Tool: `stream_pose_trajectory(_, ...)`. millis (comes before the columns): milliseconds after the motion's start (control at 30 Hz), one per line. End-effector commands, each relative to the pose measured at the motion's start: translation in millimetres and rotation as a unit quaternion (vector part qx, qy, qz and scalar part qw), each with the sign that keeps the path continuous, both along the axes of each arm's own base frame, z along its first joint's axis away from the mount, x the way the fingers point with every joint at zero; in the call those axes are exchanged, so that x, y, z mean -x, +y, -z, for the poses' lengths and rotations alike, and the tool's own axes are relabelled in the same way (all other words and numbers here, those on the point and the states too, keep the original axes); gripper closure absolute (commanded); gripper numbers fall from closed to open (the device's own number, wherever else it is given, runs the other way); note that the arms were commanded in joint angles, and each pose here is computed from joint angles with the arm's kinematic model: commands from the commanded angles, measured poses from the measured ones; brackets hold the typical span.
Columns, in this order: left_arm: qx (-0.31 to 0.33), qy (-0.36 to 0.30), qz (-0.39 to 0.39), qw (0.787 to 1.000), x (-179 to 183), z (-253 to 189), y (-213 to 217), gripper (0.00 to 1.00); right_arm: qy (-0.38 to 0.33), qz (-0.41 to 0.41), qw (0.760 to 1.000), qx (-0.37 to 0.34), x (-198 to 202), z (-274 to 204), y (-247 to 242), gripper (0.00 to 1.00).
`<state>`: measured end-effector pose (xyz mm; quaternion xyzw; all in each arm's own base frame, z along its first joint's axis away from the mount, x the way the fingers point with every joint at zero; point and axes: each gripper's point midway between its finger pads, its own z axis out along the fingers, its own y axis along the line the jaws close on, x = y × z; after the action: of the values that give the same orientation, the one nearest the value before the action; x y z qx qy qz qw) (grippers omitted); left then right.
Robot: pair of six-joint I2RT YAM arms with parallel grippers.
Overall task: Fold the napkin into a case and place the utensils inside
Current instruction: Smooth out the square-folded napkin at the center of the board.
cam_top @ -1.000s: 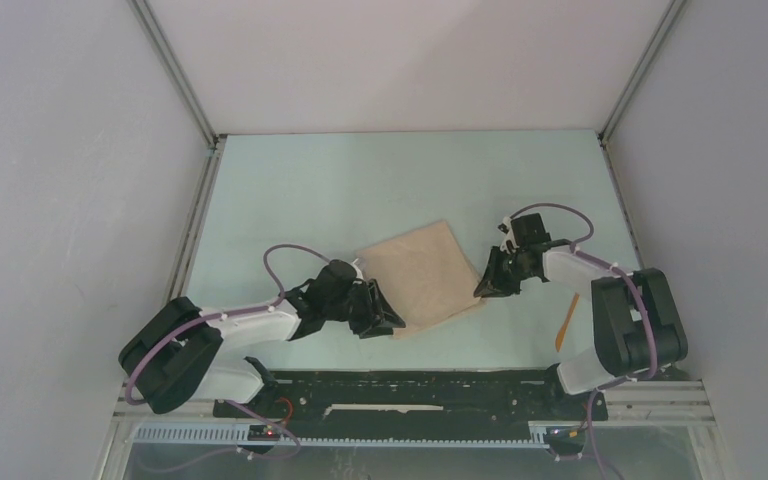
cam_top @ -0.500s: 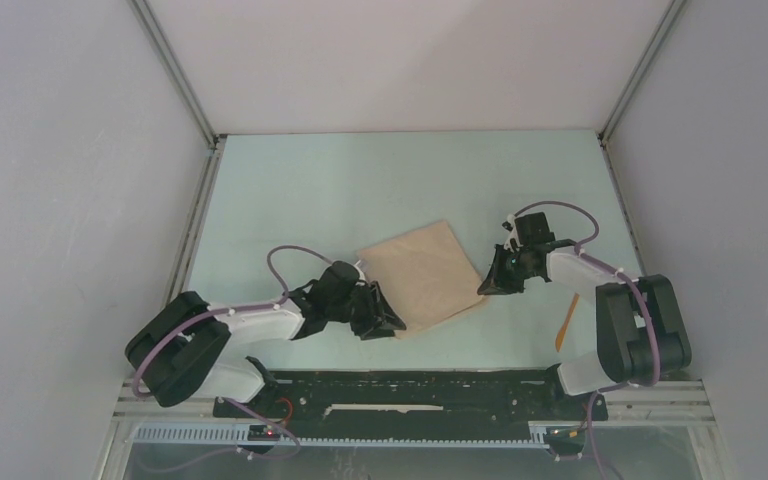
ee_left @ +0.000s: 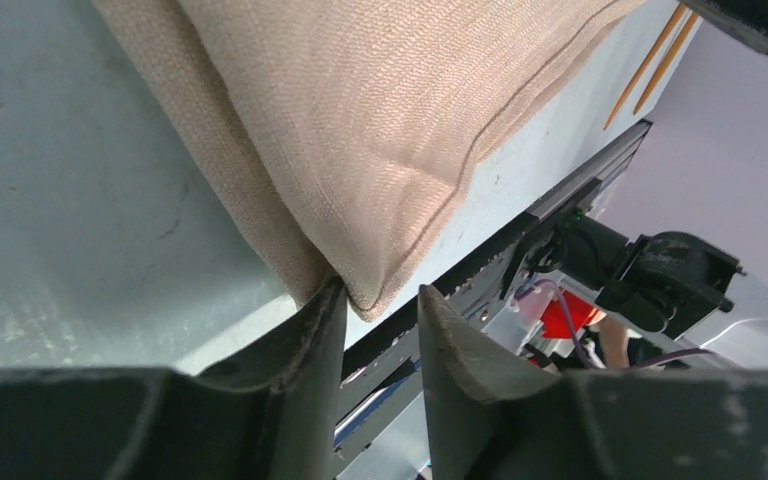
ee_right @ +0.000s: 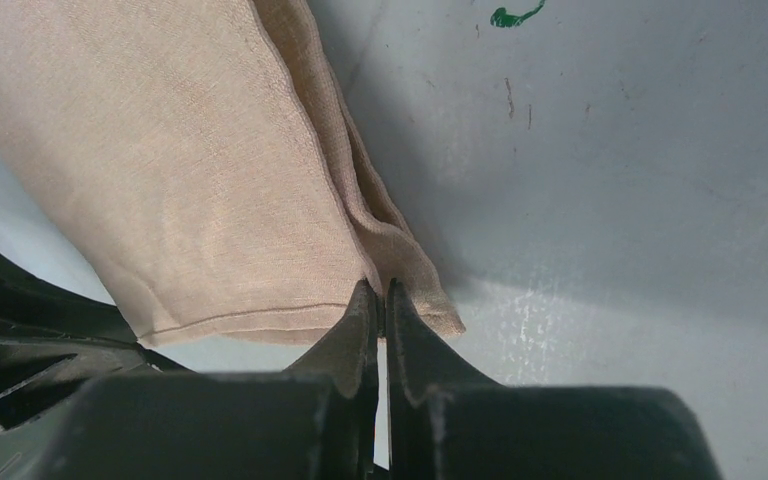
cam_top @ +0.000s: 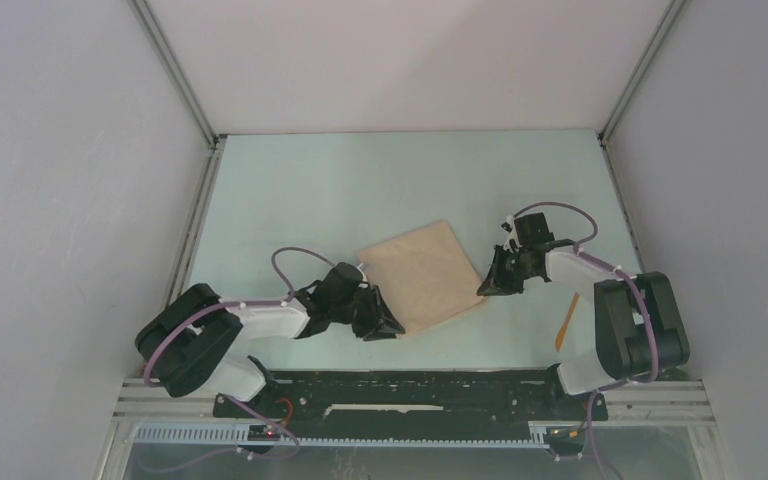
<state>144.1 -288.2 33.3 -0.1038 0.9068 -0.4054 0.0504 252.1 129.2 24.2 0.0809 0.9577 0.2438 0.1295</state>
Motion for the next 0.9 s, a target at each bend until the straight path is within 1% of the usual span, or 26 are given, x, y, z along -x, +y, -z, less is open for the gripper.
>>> stream_pose_trajectory(0, 0.021, -0.017, 0.016, 1.000, -6, -13, -14, 0.68, -0.010, -0.005, 1.000, -0.001, -5, 1, 0, 1.00)
stream_pose_trajectory(133, 0.021, -0.019, 0.019, 0.999, -5, -15, -14, 0.83, -0.011, -0.008, 1.000, -0.003, -4, -1, 0, 1.00)
stream_pose_trajectory(233, 0.005, -0.034, 0.018, 0.999, -5, -22, -7, 0.95, -0.014, -0.010, 1.000, -0.005, -4, -3, 1, 1.00)
stream_pose_trajectory(267, 0.000, -0.046, 0.016, 0.999, -6, -27, -4, 0.97, -0.015, -0.009, 1.000, -0.005, -4, -4, 1, 1.00)
stream_pose_trajectory(333, -0.015, -0.058, 0.014, 0.998, -7, -31, 3, 0.97, -0.017, -0.010, 1.000, -0.007, -4, -5, 1, 1.00)
stream_pose_trajectory(433, -0.030, -0.052, 0.013, 0.998, -4, -26, 9, 0.97, -0.014, -0.013, 1.000, -0.014, -4, -4, 4, 1.00)
stream_pose_trajectory(567, -0.034, -0.036, 0.018, 0.999, -1, -17, 9, 0.97, -0.011, -0.013, 1.000, -0.023, -4, -4, 7, 1.00)
stream_pose_trajectory(867, -0.047, -0.024, 0.011, 0.999, 1, -9, 18, 0.97, -0.009, -0.014, 1.000, -0.022, -3, -2, 7, 1.00)
